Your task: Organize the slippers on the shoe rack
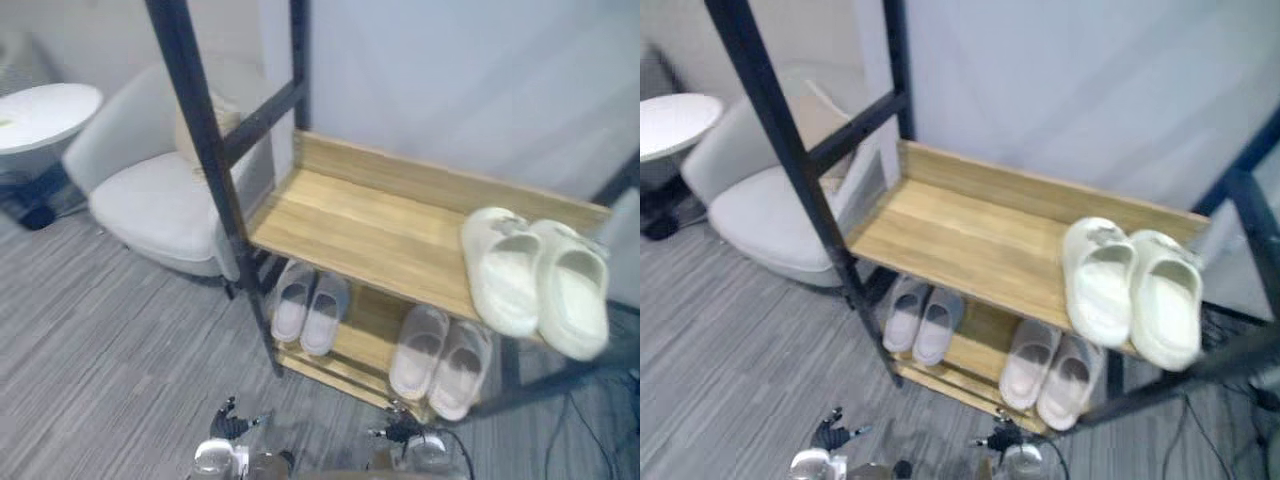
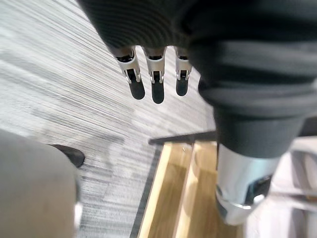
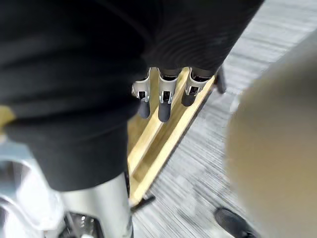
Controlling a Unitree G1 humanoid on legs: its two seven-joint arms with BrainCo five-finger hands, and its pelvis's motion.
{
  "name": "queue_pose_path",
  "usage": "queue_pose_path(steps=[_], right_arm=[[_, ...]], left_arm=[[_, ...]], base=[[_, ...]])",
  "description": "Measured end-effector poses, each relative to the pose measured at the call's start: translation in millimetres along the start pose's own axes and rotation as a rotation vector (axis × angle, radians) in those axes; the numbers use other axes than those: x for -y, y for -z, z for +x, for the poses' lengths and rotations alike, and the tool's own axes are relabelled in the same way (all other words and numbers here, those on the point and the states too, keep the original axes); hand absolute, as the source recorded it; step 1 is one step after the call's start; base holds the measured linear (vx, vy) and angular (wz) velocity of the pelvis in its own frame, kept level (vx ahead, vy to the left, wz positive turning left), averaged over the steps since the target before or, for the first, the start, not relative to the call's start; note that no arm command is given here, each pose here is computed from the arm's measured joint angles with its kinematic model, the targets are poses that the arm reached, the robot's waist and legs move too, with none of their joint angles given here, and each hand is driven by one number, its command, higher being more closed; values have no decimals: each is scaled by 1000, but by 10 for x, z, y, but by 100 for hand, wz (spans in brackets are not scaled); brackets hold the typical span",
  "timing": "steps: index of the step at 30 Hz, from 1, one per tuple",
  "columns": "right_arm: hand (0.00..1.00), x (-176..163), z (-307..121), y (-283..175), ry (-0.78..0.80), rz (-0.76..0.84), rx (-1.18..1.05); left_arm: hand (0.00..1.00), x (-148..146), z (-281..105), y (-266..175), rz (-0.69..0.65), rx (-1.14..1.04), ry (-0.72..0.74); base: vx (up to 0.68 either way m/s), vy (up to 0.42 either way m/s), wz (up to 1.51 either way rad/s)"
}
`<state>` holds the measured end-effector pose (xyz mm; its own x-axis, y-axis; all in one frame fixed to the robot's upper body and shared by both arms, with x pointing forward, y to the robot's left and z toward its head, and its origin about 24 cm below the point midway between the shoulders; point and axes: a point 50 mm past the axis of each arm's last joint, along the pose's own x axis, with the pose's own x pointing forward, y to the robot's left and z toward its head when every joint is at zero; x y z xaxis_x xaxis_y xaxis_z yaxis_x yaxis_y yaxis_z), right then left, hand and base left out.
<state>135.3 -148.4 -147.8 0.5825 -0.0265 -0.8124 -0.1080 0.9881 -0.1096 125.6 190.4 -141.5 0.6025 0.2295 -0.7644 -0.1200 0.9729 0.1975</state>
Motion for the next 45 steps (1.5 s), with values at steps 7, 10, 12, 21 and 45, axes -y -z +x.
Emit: queue_pose_path(steps=[7,10,12,21,45], right_arm=[[0,6,24,-151,8,4,52],[0,71,52,-241,43,-2,73],[0,111,54,-238,53,-9,71],[0,145,86,-277,75,25,65],[0,10,90,-432,16,-16,124]], left_arm=[[0,38,22,-81,-14,22,7],[0,33,48,-148,-2,37,11],[0,45,41,-133,12,35,19],[0,-13,82,-139,43,21,12],[0,-55,54,-89,-159,-3,-68]], base=[[-47,-117,98],[-116,21,128],[-47,65,138],[-6,179,92],[341,35,86]])
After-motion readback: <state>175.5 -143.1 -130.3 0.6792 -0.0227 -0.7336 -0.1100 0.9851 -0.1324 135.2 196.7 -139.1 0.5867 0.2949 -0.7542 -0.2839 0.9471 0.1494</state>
